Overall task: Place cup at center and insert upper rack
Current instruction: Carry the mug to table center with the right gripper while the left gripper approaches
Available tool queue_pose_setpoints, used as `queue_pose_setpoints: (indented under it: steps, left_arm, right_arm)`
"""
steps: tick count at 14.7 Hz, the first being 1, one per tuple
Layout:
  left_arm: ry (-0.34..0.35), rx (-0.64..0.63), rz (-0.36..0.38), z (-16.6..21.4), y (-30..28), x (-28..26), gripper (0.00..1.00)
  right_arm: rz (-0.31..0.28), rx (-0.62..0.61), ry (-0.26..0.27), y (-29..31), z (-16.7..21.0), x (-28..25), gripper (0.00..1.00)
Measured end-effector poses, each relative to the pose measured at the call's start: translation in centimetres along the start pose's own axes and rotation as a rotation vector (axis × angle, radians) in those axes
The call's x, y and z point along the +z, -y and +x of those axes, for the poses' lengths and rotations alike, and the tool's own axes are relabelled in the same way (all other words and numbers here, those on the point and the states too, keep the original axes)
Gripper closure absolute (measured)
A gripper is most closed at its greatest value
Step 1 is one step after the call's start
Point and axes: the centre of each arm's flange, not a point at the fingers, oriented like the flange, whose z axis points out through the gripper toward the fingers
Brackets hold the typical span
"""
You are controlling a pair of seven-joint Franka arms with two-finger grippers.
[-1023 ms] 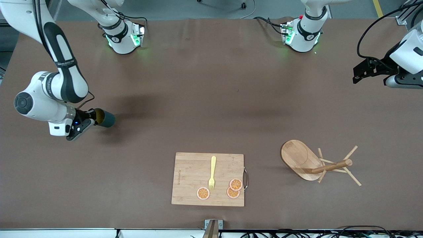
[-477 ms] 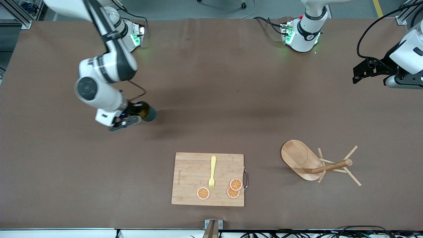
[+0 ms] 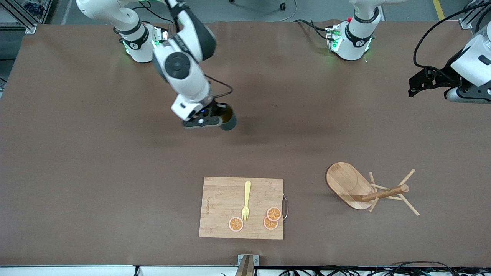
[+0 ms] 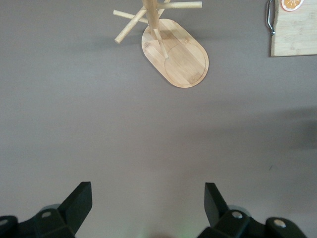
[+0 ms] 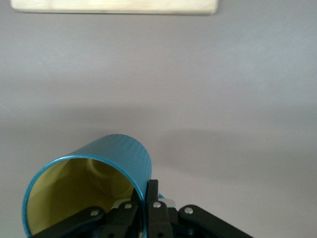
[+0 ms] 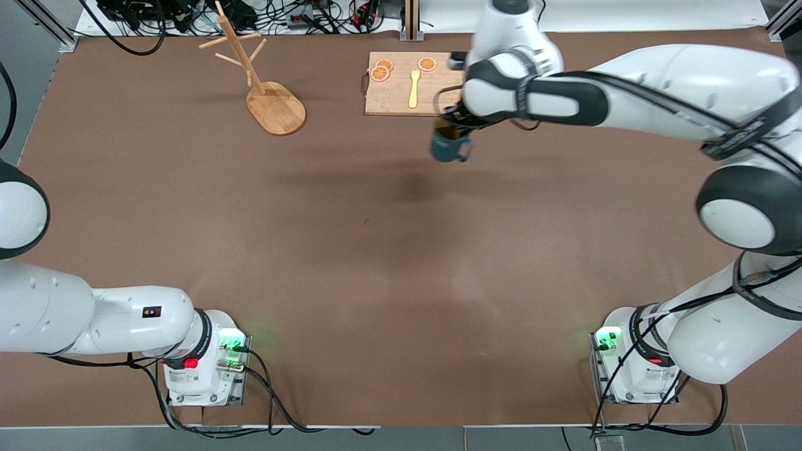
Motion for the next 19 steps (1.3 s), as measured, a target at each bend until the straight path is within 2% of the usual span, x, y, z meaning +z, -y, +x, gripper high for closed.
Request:
queue_pose_setpoints:
  steps: [4, 7, 11, 14, 19]
  left_arm:
    - [-0.007, -0.009, -0.001, 0.4, -0.2, 0.3, 0.00]
    - [-0.010, -0.008, -0.003, 1.0, -0.3, 0.9, 0.00]
    - [-0.003, -0.054, -0.017, 1.6, -0.9, 1.7, 0.00]
    - [-0.009, -0.078, -0.022, 1.9, -2.4, 2.0, 0.00]
    - [-0.009, -0.100, -0.029, 3.1, -5.1, 3.5, 0.00]
  right_arm:
    - [-0.002, 0.165, -0.006, 9.1, -2.2, 4.4, 0.96]
    - [-0.036, 0.189, -0.007, 12.9, -4.0, 8.9, 0.96]
    - [-0.119, 0.154, -0.050, 10.8, -2.0, 11.2, 0.96]
    - [-0.128, 0.134, -0.048, 9.2, -0.4, 11.2, 0.96]
    - [-0.135, 0.118, -0.041, 9.3, -1.5, 12.4, 0.95]
